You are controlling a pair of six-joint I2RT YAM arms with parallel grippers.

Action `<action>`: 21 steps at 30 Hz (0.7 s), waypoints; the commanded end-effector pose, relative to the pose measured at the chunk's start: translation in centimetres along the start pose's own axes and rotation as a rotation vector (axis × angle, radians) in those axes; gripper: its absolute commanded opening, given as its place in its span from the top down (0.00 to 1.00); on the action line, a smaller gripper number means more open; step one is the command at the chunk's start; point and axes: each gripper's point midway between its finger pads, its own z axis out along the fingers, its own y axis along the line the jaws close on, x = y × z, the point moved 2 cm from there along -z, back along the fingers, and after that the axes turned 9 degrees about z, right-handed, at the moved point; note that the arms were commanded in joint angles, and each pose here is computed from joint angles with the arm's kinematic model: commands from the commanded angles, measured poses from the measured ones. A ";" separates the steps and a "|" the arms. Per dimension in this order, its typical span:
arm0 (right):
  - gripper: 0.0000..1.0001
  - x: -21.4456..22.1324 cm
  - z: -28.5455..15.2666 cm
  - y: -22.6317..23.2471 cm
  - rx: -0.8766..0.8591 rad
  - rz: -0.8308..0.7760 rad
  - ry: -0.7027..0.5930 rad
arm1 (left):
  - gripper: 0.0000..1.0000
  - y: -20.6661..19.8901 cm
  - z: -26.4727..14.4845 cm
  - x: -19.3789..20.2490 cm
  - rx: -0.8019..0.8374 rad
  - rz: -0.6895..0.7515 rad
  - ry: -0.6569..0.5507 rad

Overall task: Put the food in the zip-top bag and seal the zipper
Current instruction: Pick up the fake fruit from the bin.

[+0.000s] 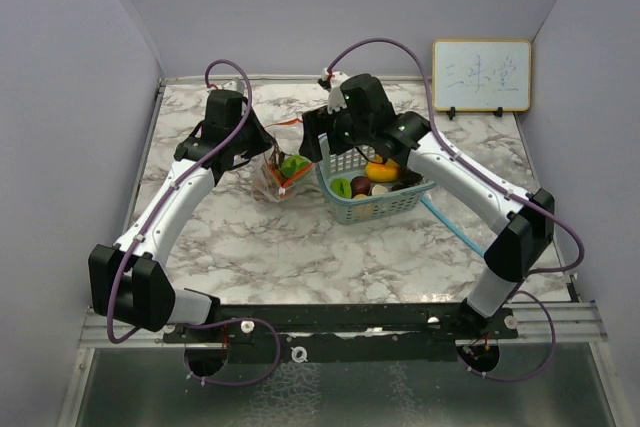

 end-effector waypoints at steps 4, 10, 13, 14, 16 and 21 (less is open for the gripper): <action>0.18 4.1 -2.1 -9.3 0.345 0.164 0.125 | 1.00 -1.3 -0.7 -1.0 0.053 0.010 -0.030; 0.19 9.2 -1.8 -10.4 0.385 0.174 0.355 | 1.00 -1.5 -0.4 -1.5 0.057 0.017 -0.034; 0.19 11.6 -1.6 -10.7 0.383 0.187 0.446 | 1.00 -1.3 -0.3 -1.5 0.051 0.025 -0.036; 0.19 12.2 -1.5 -10.8 0.390 0.194 0.471 | 1.00 -1.3 -0.2 -1.5 0.049 0.026 -0.035; 0.20 13.2 -1.4 -11.2 0.416 0.208 0.518 | 1.00 -1.2 0.0 -1.4 0.049 0.026 -0.031; 0.21 15.4 -0.2 -12.4 0.488 0.237 0.597 | 1.00 -1.1 0.3 -1.2 0.048 0.031 -0.029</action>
